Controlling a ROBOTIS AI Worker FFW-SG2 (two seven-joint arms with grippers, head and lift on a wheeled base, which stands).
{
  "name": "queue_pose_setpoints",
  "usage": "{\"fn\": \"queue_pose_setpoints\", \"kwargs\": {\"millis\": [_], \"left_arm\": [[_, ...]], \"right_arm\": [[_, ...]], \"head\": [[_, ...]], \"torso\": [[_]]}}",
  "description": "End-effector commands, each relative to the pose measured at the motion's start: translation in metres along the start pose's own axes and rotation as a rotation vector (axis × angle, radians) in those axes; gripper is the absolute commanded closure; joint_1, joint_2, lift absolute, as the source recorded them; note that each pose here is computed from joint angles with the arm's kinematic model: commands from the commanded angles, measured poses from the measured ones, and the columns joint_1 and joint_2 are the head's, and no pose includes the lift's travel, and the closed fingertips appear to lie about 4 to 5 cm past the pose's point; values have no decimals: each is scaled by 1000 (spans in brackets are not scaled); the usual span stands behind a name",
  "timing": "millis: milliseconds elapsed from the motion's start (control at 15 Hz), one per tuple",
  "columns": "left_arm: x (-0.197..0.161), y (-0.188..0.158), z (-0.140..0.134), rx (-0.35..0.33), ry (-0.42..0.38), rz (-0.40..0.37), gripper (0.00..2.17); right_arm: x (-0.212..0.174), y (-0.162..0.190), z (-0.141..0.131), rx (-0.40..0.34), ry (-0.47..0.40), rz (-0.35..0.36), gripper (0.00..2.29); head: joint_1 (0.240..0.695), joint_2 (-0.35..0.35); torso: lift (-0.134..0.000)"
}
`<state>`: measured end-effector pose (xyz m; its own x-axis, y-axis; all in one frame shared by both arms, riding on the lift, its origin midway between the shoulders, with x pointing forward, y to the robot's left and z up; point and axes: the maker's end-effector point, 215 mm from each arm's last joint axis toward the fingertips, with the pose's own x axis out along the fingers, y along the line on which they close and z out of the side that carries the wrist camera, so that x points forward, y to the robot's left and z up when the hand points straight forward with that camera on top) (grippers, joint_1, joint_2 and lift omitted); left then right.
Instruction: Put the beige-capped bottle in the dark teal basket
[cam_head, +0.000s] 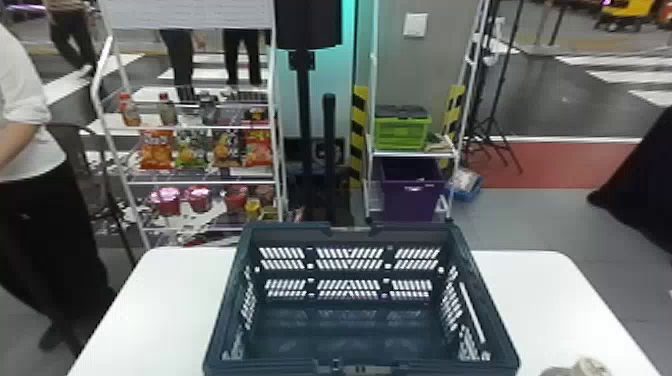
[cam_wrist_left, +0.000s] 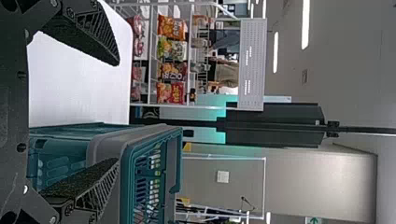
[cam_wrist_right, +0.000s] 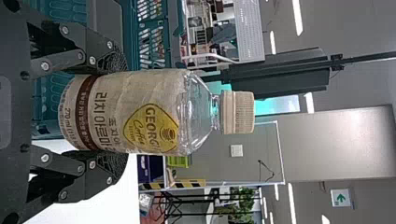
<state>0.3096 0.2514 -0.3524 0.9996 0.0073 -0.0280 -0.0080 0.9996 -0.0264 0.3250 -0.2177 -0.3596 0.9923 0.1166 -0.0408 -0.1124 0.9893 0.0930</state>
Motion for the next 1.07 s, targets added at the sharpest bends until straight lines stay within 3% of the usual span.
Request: {"fn": "queue_pose_setpoints", "kwargs": {"millis": [0, 600, 867, 1000], "left_arm": [[0, 0, -1, 0, 1, 0, 157], [-1, 1, -1, -1, 2, 1, 157], [-1, 1, -2, 0, 3, 0, 157], [-2, 1, -2, -1, -1, 2, 157]], "right_arm": [[0, 0, 0, 0, 1, 0, 2277], [7, 6, 19, -6, -17, 11, 2277], [37, 18, 58, -22, -10, 41, 2277], [63, 27, 63, -33, 55, 60, 2277]], "head": [[499, 0], [499, 0], [499, 0], [499, 0]], "torso": [[0], [0], [0], [0]]}}
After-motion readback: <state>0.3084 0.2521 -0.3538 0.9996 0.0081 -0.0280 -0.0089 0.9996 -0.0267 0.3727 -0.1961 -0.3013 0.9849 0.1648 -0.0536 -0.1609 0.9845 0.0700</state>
